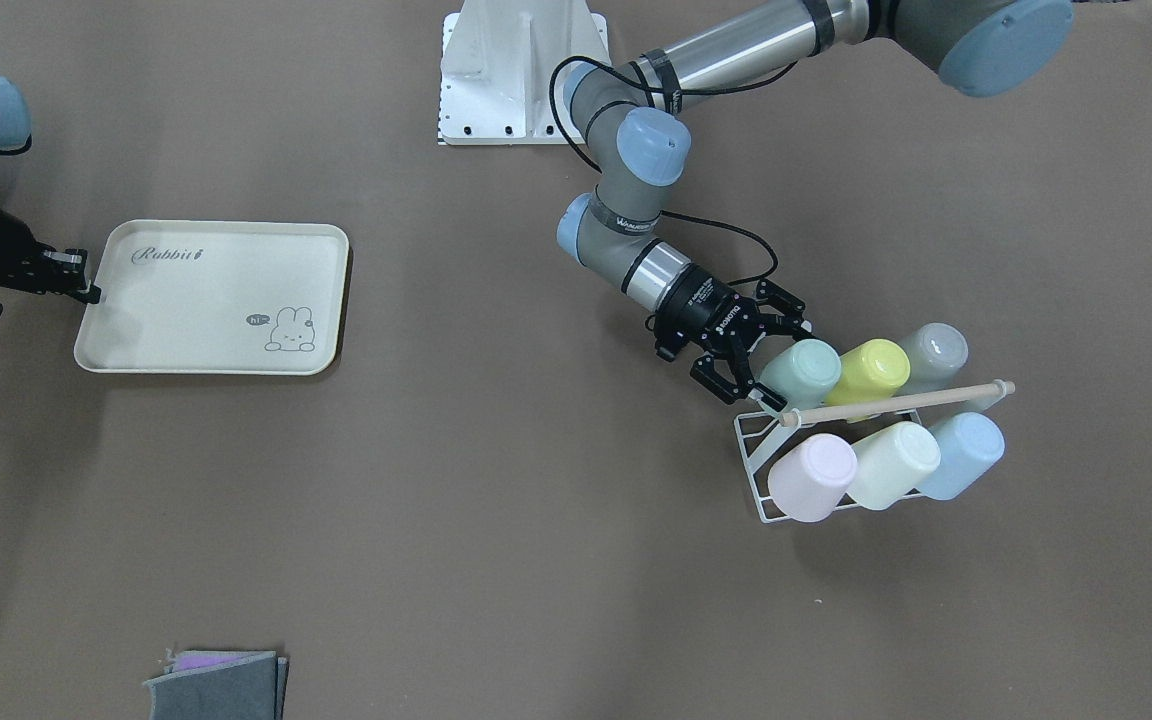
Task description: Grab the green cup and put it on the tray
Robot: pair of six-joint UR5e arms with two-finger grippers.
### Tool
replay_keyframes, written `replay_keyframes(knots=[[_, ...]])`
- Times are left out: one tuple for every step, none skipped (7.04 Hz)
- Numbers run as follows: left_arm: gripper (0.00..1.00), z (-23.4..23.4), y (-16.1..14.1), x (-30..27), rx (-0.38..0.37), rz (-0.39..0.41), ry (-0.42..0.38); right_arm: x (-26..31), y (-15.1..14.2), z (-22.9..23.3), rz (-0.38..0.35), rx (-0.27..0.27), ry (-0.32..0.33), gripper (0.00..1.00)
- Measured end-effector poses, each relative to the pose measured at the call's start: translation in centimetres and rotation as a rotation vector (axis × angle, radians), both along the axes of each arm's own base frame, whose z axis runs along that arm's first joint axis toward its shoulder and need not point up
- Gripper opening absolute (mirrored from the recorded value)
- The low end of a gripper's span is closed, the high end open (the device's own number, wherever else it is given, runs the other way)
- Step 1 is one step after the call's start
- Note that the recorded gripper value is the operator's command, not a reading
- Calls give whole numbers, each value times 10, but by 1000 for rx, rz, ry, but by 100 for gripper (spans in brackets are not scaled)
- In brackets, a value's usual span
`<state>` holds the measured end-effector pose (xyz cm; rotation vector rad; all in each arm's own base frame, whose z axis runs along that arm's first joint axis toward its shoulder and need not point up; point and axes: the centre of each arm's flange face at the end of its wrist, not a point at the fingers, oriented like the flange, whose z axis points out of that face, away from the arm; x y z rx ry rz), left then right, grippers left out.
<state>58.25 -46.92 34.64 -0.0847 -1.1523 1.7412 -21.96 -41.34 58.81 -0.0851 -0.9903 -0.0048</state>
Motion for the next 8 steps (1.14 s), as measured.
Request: replay_keyframes(knots=[[89,4,-4,-5,-1,-9,-4,10,-20,-20,15,1,-56,0],[89,8,-8,-9,1,-19,-5,17,-37,-40,26,7,-101,0],[89,12,-10,-11,4,-28,-4,16,-55,-58,29,11,-127,0],[89,15,-12,-14,6,-35,-3,2,-79,-80,20,3,-133,0],[82,17,-15,-16,6,-42,-3,-21,-102,-103,4,-11,-126,0],[63,18,-17,-18,6,-45,-5,-48,-119,-120,-15,-25,-106,0],[45,19,-17,-18,5,-45,-5,-74,-132,-128,-30,-41,-79,0],[32,18,-17,-18,6,-45,-4,-96,-146,-133,-39,-55,-59,0]])
